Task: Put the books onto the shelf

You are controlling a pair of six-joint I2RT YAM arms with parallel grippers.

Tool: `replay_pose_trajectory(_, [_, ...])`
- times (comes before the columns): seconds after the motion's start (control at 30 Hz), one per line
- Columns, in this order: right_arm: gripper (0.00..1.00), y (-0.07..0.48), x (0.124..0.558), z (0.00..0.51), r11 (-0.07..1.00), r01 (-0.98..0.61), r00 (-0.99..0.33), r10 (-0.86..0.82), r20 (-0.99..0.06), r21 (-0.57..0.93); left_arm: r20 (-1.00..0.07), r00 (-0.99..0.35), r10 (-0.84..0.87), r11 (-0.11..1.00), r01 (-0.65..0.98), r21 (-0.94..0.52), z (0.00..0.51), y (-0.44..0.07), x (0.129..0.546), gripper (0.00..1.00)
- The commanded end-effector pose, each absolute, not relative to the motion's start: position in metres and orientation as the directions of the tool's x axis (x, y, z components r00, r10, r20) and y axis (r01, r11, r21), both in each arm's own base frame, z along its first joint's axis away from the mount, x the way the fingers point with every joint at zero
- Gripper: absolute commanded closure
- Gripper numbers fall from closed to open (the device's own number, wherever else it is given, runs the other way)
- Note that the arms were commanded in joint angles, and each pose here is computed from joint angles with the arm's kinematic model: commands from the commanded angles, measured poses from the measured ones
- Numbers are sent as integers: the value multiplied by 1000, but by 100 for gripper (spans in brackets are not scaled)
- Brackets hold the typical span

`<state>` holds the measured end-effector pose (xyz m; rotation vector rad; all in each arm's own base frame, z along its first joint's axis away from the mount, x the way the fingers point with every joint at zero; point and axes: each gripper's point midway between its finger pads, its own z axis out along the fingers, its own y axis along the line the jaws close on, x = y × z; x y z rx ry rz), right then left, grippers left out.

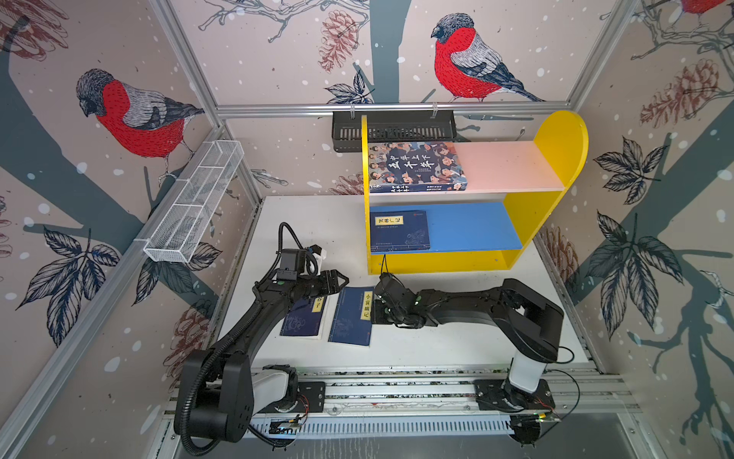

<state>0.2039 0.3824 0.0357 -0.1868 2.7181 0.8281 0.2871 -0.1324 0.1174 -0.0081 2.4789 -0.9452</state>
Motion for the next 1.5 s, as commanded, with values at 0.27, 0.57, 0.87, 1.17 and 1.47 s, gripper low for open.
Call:
replay_pose_trajectory(0.27, [79,304,205,51,880,-216,-930,-54,-363,423,-381,-905,-190,675,161,-720,113,-147,279,28])
replay_pose_trajectory(0.57, [56,273,205,91,792,-204,-903,74,-422,576,-360,-917,-170,593,196,-781,99,-161,273,29])
replay_pose_trajectory(0.87, [47,281,202,97,684,-216,-916,105,-387,696,-345,-931,-115,581,219,-784,76,-180,264,29])
replay_pose_trajectory(1.17, [47,293,205,76,700,-192,-935,84,-346,688,-325,-942,-86,590,215,-778,58,-187,250,29])
replay_pose_trajectory(1.47, [47,293,206,68,719,-179,-938,82,-338,672,-304,-951,-64,584,211,-784,44,-193,242,29])
